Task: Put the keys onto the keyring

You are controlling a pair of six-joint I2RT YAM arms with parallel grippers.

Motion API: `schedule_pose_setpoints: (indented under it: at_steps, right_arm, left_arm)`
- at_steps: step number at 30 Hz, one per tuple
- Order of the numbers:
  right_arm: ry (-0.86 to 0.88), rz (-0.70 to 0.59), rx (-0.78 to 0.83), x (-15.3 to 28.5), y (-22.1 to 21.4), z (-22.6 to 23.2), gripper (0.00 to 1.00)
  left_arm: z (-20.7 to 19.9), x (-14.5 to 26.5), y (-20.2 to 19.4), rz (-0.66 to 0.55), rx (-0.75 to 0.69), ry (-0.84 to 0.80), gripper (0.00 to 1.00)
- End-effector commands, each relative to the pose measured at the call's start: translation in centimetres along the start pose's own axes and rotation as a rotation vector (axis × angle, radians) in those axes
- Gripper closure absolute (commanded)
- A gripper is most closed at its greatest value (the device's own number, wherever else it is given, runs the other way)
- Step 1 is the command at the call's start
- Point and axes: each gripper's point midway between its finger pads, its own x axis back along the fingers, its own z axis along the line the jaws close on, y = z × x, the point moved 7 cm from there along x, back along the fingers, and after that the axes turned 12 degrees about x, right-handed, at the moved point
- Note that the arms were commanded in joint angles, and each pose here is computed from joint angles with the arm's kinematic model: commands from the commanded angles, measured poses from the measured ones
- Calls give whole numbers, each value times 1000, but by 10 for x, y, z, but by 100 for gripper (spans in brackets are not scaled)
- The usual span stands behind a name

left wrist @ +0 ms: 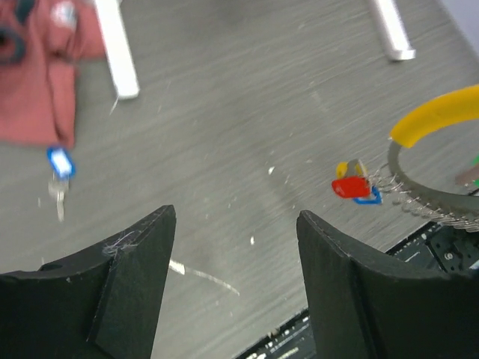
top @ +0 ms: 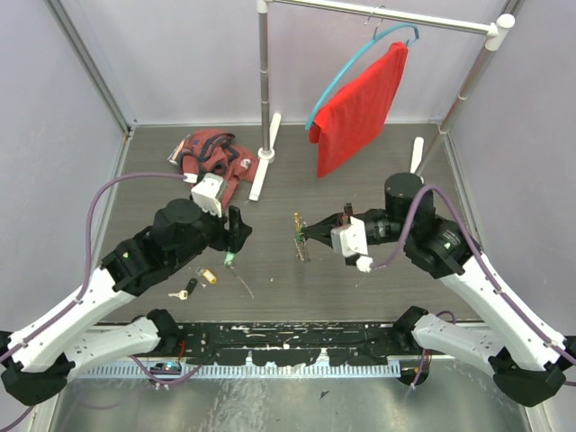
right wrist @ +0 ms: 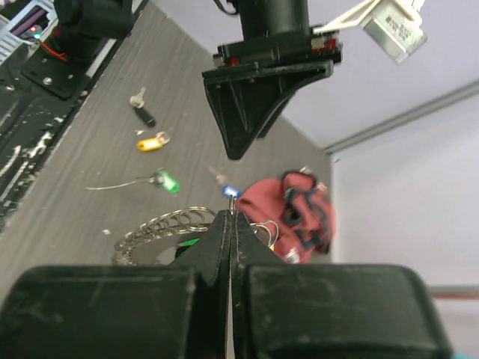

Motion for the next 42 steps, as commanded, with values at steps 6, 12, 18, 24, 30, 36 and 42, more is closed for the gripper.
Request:
schedule_pose_setpoints:
  at_steps: [6,12,18,24,30,36,42]
  right_arm:
    - [-163,139,-397,-9,-30,12,99]
    - [-138,149,-427,-12,-38,25,99]
    - [-104,123,-443,-17,-39,29,99]
    - [-78,100,-437,-19,-38,30,99]
    - [-55,73,-440,-21,-36,31,99]
    - [-42,54,-437,-22,-34,30,99]
    - [-32,39,-426,-22,-32,30,99]
  left_arm:
    - [59,-24,-69,185,467,385,28]
    - [95,-35,-101,296,559,540,38]
    - [114,-48,-127,287,679,508,45]
    - [129,-62,-141,259,694,464,44]
    - [137,-68,-152,273,700,438,43]
    - [148,-71,-164,276,716,454,51]
    - [152,-76,-173,310,719,459,53]
